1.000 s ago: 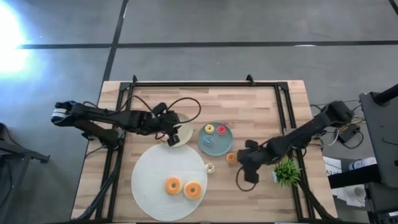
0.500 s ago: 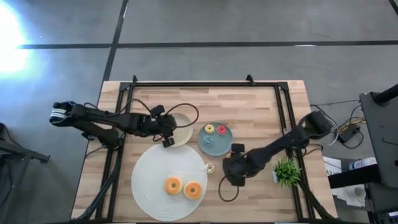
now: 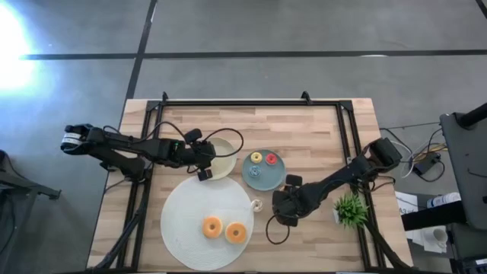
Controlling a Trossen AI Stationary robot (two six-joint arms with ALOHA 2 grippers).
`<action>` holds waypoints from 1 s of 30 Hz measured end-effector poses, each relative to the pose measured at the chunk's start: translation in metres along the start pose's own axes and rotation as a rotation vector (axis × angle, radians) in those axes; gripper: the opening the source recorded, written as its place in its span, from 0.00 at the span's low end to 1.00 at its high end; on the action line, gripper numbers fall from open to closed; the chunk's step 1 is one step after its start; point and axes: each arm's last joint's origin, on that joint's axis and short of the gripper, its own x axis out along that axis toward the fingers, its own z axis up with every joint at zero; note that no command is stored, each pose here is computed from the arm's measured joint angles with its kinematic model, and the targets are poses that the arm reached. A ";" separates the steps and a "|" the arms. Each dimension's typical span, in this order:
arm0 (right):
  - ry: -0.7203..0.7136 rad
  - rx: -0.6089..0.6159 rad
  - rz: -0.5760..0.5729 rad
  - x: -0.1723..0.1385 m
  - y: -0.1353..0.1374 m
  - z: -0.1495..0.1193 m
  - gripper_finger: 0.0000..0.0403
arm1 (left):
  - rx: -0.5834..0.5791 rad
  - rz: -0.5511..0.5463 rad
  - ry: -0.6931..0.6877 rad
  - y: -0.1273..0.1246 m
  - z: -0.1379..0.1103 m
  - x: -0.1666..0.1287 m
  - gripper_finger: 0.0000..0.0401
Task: Pick & Place donuts
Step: Put the small orange donut on the blue plate
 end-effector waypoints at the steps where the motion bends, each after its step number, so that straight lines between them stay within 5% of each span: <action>1: 0.001 0.007 -0.001 0.000 0.000 0.000 0.36 | 0.000 0.000 0.000 0.000 0.000 0.000 0.35; 18: -0.020 -0.003 -0.038 -0.020 -0.001 0.010 0.37 | -0.007 -0.001 -0.004 0.000 0.000 0.000 0.35; 30: 0.024 0.052 -0.075 -0.006 -0.007 -0.006 0.42 | -0.016 -0.002 -0.016 0.000 0.002 0.000 0.35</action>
